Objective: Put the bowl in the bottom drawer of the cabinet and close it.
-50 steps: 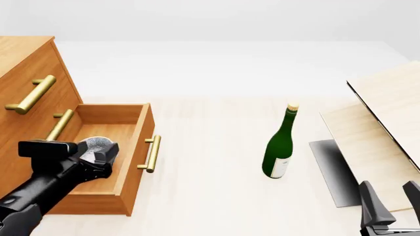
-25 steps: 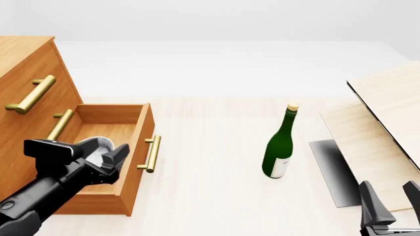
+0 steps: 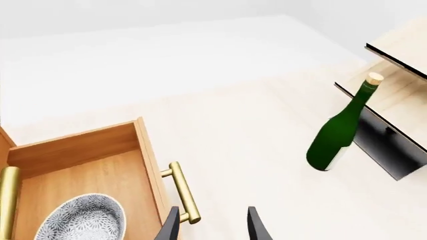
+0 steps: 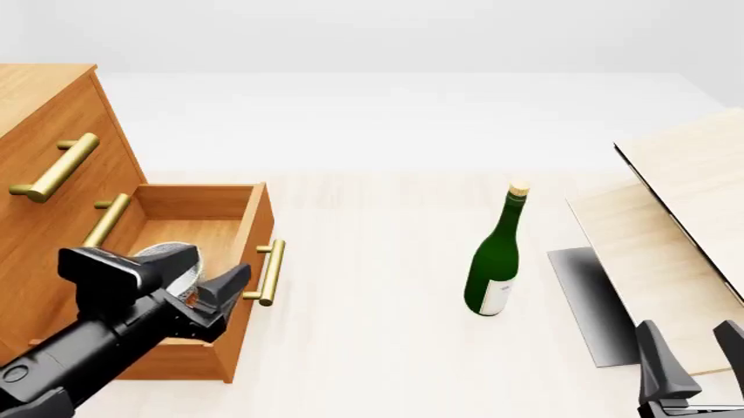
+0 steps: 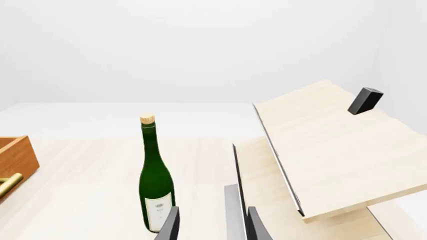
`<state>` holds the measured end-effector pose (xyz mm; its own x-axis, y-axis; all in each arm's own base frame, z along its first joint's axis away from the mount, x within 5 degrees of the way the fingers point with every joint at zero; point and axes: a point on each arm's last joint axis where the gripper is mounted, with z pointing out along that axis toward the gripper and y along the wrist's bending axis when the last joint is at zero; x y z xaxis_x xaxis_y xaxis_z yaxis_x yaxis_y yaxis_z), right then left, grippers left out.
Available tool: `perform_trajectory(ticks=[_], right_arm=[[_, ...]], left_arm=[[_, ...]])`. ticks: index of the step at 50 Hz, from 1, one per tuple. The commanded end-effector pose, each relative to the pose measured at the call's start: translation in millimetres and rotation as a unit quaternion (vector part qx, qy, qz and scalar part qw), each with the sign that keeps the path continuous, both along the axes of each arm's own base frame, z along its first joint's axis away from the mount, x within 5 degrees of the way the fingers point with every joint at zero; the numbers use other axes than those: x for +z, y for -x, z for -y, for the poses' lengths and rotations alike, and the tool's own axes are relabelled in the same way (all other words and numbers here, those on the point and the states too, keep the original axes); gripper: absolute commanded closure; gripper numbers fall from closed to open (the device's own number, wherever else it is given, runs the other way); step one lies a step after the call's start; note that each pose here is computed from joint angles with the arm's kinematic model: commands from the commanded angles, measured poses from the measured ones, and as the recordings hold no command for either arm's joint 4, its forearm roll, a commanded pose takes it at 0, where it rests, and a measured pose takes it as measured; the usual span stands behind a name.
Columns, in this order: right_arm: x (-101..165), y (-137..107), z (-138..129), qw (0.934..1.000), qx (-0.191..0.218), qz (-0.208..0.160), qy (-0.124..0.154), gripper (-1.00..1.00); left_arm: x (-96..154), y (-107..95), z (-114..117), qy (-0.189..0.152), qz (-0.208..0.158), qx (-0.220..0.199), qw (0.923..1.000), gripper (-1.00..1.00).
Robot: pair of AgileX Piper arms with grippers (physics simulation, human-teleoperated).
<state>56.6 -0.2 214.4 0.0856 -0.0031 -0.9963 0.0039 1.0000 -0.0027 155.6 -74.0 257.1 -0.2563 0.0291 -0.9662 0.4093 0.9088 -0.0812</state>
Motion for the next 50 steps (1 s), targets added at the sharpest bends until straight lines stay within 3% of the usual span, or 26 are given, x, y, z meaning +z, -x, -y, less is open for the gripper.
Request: perform_trajectory(ticks=[1,27,50], right_arm=[[0.0,0.0,0.0,1.0000,0.000,0.000,0.000,-1.00],[0.0,0.0,0.0,1.0000,0.000,0.000,0.000,-1.00],[0.0,0.0,0.0,1.0000,0.000,0.000,0.000,-1.00]], left_arm=[[0.8,3.7,6.9,-0.002,0.003,-0.024,0.9997,-1.00],[-0.4,4.2,25.3,-0.004,0.002,-0.069,0.9976,-1.00],[-11.8,6.5,45.7,0.003,-0.029,-0.111,0.9934,-1.00]])
